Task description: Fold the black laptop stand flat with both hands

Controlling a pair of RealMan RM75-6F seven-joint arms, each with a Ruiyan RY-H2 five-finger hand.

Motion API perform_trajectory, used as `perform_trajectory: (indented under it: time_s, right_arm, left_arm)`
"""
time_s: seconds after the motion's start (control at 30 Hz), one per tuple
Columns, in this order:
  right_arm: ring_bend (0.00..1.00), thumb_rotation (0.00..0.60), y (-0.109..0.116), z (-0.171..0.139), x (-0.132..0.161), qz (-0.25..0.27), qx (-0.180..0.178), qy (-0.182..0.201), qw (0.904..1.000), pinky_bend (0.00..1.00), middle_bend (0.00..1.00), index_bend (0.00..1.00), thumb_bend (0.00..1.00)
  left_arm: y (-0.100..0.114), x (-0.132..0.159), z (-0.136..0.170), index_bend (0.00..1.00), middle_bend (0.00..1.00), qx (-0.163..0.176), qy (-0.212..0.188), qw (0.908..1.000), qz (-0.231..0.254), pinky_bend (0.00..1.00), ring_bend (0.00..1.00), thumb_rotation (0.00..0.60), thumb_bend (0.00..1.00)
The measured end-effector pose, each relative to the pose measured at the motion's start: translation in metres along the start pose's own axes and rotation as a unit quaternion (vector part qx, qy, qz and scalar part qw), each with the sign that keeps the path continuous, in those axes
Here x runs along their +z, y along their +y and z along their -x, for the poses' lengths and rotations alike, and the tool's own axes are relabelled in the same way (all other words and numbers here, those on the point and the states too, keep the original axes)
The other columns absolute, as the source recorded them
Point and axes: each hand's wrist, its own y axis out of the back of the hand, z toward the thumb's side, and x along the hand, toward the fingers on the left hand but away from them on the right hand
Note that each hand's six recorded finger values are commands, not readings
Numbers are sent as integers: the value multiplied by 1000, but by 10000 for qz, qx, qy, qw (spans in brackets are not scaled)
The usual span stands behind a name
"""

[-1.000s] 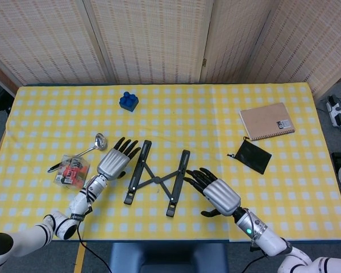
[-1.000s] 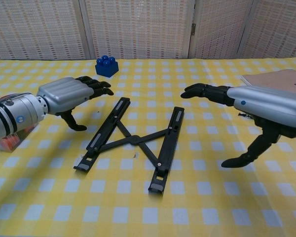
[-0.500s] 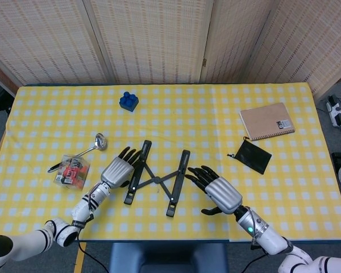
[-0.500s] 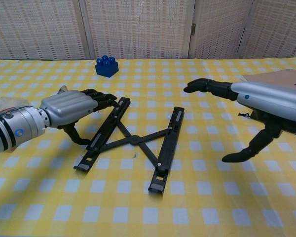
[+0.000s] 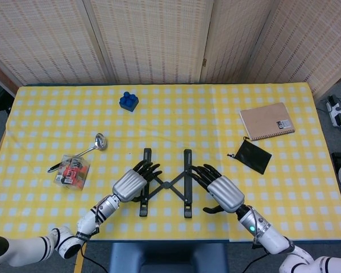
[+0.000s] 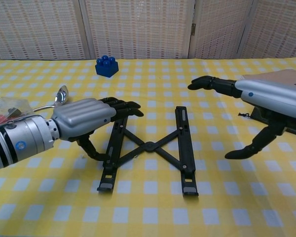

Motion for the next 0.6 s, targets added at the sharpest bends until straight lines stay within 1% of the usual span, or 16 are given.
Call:
perform_trajectory:
  time_s: [0.1, 0.23, 0.4, 0.43, 0.5, 0.53, 0.57, 0.6]
  right_arm:
    - [32, 600, 3, 3, -5, -230, -27, -26, 9997, 0, 0, 0, 160]
    - [33, 600, 8, 8, -13, -688, -75, -64, 9976, 0, 0, 0, 160]
    - [38, 600, 8, 19, -20, -1391, -106, -50, 9902, 1, 9, 0, 160]
    - [55, 600, 7, 21, -20, -1510, -112, -30, 9885, 16, 29, 0, 160]
    - [105, 600, 4, 27, -19, -1795, -144, 30, 9836, 84, 92, 11, 160]
    - [149, 600, 3, 29, -18, -1928, -165, 57, 9811, 144, 143, 44, 160]
    - [196, 600, 1, 33, -18, -2107, -203, 94, 9773, 202, 200, 98, 160]
    - [234, 600, 0, 35, -18, -2233, -235, 121, 9744, 241, 245, 149, 160]
  left_arm:
    - [7, -8, -2, 112, 43, 97, 136, 9998, -56, 0, 0, 600, 250]
    - [14, -29, -6, 113, 43, 212, 442, 9988, -63, 0, 0, 600, 250]
    - [14, -53, -12, 101, 43, 233, 731, 9968, -201, 0, 0, 600, 250]
    - [13, -58, -15, 97, 43, 224, 781, 9964, -229, 0, 0, 600, 249]
    - [12, -63, -20, 89, 43, 211, 835, 9960, -255, 0, 0, 600, 241]
    - [12, -65, -24, 86, 43, 205, 857, 9958, -258, 0, 0, 600, 235]
    - [11, -66, -27, 83, 43, 202, 867, 9957, -258, 0, 0, 600, 225]
    - [11, -67, -30, 79, 43, 200, 868, 9957, -253, 0, 0, 600, 213]
